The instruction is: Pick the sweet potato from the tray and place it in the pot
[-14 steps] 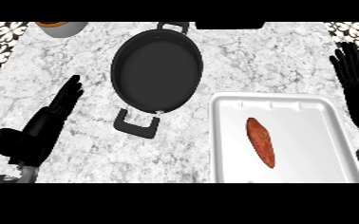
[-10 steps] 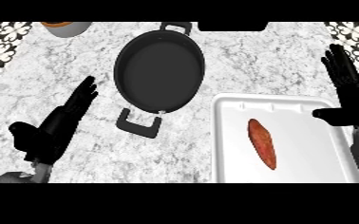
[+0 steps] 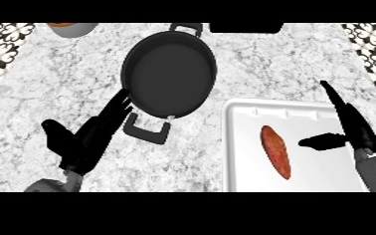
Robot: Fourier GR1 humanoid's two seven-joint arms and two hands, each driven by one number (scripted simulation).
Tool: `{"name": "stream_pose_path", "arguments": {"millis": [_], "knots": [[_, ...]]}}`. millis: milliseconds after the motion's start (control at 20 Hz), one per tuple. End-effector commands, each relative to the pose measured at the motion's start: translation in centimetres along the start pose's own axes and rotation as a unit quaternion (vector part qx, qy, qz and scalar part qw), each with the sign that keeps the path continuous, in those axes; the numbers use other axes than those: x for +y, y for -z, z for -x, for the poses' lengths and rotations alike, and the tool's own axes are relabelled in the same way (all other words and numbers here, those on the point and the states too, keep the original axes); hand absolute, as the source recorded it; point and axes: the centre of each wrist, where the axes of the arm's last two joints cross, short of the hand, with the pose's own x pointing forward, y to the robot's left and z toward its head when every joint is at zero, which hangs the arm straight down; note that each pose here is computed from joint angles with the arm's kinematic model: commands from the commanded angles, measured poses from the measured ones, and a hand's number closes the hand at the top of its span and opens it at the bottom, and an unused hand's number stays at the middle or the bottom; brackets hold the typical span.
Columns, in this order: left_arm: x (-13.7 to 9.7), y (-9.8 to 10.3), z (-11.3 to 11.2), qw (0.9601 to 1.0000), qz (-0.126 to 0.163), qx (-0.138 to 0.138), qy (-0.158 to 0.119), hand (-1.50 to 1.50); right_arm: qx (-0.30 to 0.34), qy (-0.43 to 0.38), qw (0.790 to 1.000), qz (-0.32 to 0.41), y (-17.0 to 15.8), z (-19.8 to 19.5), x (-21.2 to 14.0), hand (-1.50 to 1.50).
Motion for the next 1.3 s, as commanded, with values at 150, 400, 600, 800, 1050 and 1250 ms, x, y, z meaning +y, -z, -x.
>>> {"name": "stream_pose_path", "arguments": {"millis": [150,400,600,800,1050,1250], "knots": [[1.7,-0.6,1.3,0.9996,-0.002,0.021,-0.020,0.00,0.003,-0.123,0.991,-0.060,-1.7,-4.7,-1.0,-1.50],[0.1,-0.2,0.5,0.9992,-0.001,0.024,-0.033,0.00,0.021,-0.146,0.986,-0.083,-2.8,-12.9,-4.6,-1.50],[-0.4,-1.0,1.6,0.9998,0.002,0.015,-0.015,0.00,0.057,-0.144,0.978,-0.140,-4.5,-16.5,-6.2,-1.50],[0.2,0.6,0.9,0.9994,0.009,0.021,-0.027,0.00,0.113,-0.135,0.973,-0.152,-5.0,-18.8,-7.1,-1.50],[-0.6,-0.2,1.3,0.9999,-0.003,0.008,-0.013,0.00,0.138,-0.106,0.971,-0.167,-6.0,-21.1,-7.3,-1.50],[-0.8,0.7,1.5,0.9993,0.012,0.017,-0.031,0.00,0.135,-0.083,0.973,-0.167,-5.4,-22.4,-2.8,-1.50]]}}
